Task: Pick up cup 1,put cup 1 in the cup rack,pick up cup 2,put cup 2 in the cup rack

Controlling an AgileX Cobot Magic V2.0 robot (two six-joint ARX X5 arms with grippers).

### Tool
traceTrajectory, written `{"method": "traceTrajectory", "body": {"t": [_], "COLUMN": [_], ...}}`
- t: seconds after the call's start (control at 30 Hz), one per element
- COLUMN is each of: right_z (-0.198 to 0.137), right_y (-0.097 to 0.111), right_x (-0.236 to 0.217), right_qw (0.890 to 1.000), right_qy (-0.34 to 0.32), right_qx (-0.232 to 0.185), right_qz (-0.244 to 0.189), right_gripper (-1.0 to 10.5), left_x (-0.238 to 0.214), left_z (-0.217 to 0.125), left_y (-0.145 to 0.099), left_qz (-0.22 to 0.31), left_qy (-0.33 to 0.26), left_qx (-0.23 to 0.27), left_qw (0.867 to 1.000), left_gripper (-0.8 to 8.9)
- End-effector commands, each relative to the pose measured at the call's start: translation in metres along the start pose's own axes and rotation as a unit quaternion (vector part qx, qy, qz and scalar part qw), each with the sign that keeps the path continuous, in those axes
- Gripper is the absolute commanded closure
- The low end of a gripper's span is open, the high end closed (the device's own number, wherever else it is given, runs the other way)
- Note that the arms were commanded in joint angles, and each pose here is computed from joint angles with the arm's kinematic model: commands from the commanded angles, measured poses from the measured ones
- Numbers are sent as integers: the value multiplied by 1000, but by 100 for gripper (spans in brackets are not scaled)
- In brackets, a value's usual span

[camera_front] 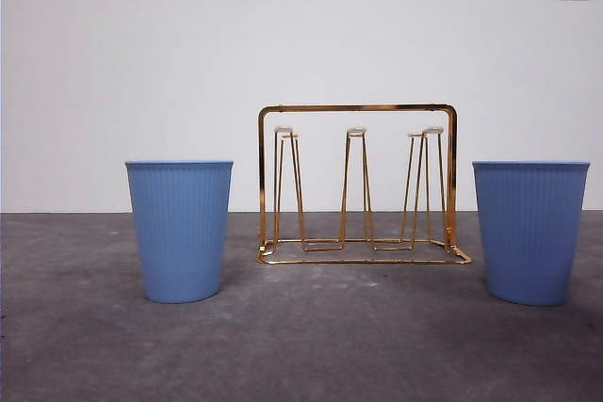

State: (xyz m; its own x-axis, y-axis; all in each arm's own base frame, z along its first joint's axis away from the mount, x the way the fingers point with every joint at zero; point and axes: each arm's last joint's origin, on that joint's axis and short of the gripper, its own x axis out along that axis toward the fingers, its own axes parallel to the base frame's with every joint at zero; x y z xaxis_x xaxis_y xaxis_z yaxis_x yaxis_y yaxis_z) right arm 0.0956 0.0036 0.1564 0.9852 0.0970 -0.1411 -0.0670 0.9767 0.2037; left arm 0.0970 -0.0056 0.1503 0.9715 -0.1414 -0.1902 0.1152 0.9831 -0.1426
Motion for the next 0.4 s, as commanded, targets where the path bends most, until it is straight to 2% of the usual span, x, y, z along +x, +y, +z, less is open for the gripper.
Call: {"method": "traceTrajectory", "body": {"t": [0.03, 0.23, 0.4], "right_z": [10, 49, 86], "right_y": [2, 11, 20], "right_x": [-3, -17, -27], "right_qw": [999, 998, 999], "right_qy": [-16, -50, -30], "right_qx": [29, 33, 29], "right_qz": [4, 12, 19], "right_gripper": [955, 956, 956], "left_x": [-2, -10, -20], "left_z": [6, 34, 65], "left_y": [-2, -9, -15], "left_qz": [-22, -61, -88], "left_qy": [-5, -21, -5], "left_qx": [-48, -66, -67], "left_qw": [999, 996, 994], "left_gripper": [820, 820, 819]}}
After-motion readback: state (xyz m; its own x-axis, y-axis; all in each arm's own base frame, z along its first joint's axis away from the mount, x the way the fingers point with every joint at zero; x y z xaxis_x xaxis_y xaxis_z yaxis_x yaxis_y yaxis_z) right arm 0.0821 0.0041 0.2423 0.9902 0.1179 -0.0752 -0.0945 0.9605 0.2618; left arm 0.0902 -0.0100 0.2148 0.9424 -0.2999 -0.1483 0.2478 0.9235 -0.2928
